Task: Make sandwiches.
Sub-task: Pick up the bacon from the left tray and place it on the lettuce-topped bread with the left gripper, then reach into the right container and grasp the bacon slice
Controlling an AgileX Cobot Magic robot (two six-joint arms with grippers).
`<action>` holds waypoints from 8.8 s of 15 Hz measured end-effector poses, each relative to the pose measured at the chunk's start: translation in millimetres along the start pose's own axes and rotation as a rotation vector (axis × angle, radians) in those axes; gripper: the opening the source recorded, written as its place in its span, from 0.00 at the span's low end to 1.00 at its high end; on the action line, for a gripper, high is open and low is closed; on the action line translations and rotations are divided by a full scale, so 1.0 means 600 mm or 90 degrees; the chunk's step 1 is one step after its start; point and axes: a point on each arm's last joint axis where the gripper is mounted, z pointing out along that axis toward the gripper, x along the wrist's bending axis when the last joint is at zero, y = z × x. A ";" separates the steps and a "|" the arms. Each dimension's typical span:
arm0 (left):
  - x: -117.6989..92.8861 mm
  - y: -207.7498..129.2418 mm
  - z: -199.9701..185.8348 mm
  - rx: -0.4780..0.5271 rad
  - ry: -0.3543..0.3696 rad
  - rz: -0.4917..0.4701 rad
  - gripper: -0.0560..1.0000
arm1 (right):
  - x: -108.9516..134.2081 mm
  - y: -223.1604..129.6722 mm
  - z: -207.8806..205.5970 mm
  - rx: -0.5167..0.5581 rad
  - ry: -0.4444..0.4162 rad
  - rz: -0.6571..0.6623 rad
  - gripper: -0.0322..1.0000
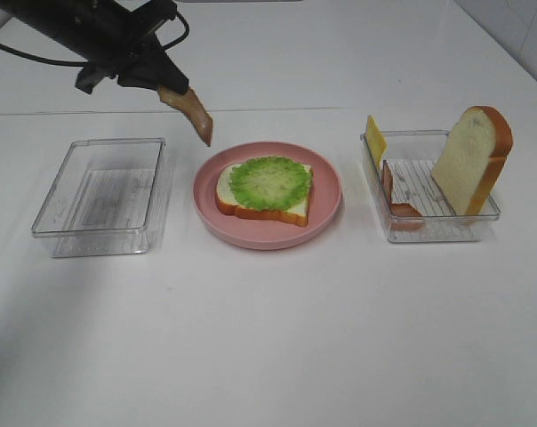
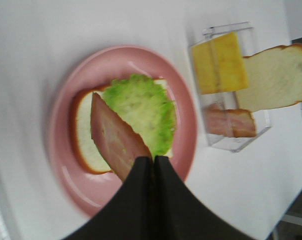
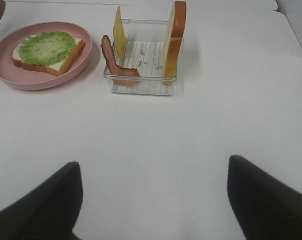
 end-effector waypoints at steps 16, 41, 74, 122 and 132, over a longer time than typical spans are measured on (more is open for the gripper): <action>-0.022 -0.064 0.208 0.046 -0.238 -0.141 0.06 | 0.000 0.000 0.000 0.000 0.000 0.000 0.76; 0.047 -0.056 0.198 0.037 -0.080 -0.031 0.40 | 0.000 0.000 0.000 0.000 0.000 0.000 0.76; -0.146 -0.460 -0.438 -0.103 0.382 0.175 0.70 | 0.000 0.000 0.000 0.000 0.000 0.000 0.76; -0.068 -0.671 -0.431 -0.374 0.334 0.304 0.70 | 0.086 0.211 0.690 0.584 0.126 0.083 0.58; -0.068 -0.671 -0.431 -0.374 0.334 0.304 0.70 | 0.078 0.175 0.727 0.592 0.095 0.047 0.40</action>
